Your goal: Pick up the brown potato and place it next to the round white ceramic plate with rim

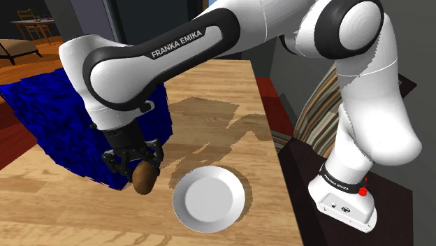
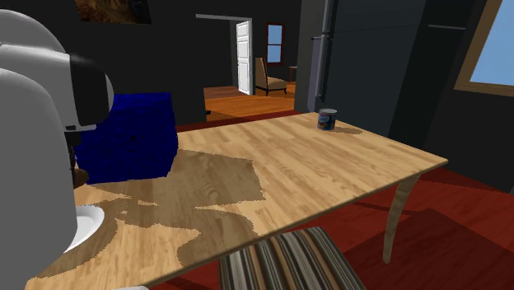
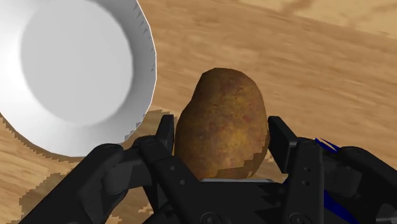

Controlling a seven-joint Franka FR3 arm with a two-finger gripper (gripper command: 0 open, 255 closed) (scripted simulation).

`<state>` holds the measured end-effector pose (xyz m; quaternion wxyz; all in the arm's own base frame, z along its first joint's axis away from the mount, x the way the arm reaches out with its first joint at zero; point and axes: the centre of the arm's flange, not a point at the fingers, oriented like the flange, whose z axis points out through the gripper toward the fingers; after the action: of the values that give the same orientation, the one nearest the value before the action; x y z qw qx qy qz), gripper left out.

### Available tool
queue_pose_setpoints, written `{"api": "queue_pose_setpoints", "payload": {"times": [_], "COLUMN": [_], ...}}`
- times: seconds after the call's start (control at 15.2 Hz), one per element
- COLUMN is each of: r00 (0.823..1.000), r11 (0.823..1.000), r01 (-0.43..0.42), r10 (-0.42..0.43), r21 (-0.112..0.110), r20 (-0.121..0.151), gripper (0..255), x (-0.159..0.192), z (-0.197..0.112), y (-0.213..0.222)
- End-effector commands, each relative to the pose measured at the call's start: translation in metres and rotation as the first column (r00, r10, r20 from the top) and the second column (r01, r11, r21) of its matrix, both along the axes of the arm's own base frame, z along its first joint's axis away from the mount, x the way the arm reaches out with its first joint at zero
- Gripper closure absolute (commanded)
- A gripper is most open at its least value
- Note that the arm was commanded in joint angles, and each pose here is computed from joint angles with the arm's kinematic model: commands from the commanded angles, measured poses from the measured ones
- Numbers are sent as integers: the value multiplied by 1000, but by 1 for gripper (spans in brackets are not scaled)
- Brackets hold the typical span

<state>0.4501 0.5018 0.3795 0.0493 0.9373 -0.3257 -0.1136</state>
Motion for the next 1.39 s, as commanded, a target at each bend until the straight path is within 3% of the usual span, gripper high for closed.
{"api": "queue_pose_setpoints", "payload": {"times": [0.0,0.26,0.33,0.66,0.92,1.32], "r00": [998,998,998,998,998,998], "r11": [998,998,999,998,998,998], "r01": [16,16,15,16,16,16], "r10": [-19,-19,-18,-19,-19,-19], "r21": [-53,-53,-52,-53,-53,-53], "r20": [-63,-63,-64,-63,-63,-63], "gripper": [255,255,0,0,0,0], "x": [6,6,8,6,22,22], "z": [-48,-48,-50,-48,0,0], "y": [-12,-12,-9,-12,-9,-9]}}
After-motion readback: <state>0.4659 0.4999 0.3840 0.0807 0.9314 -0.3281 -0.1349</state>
